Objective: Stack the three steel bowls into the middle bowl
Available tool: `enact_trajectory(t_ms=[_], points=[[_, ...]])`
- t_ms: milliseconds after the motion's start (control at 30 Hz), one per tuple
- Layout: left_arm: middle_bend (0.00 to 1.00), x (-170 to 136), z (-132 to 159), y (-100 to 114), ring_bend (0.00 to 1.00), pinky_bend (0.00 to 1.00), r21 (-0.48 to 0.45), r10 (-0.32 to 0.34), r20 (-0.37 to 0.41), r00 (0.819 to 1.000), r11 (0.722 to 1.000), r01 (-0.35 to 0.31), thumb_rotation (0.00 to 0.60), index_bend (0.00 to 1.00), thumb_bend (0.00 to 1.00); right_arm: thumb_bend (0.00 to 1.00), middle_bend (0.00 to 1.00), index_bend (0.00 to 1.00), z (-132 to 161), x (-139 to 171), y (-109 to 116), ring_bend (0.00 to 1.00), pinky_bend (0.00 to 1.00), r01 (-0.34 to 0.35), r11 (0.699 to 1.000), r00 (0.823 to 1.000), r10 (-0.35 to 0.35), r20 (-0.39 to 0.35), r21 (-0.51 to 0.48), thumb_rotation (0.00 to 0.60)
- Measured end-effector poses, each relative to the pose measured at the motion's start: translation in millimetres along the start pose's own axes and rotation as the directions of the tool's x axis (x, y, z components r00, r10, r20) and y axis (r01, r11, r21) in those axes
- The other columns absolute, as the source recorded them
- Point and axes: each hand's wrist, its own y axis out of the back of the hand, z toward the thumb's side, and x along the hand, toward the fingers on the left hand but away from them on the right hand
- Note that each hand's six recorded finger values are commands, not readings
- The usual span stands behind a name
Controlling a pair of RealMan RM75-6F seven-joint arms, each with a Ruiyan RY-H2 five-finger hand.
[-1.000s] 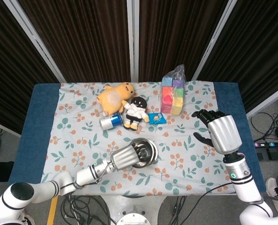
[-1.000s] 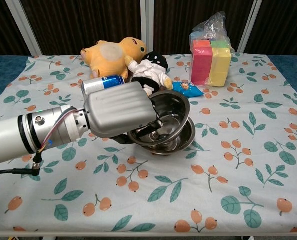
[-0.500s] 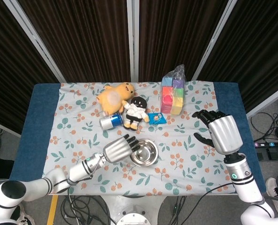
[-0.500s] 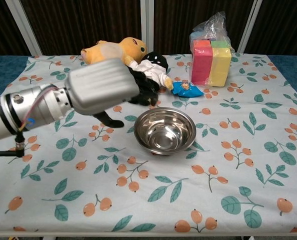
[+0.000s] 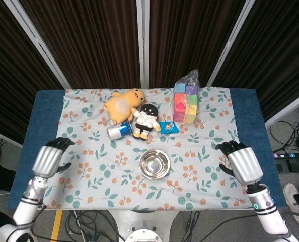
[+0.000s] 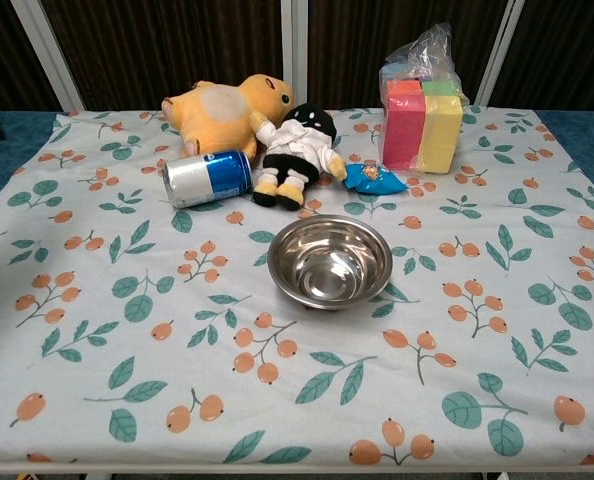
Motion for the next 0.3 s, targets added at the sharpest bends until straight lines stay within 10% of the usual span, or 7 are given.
enact_trajectory(t_ms=[300], points=[[0.37, -56, -25, 1, 0.28, 0.42, -0.053, -0.029, -0.113, 0.993, 0.998, 0.023, 0.600, 0.36, 0.12, 0.03, 0.36, 0.38, -24, 62, -35, 0.23, 0.52, -0.040, 0.999, 0.997, 0.041, 0.067, -0.009, 0.600]])
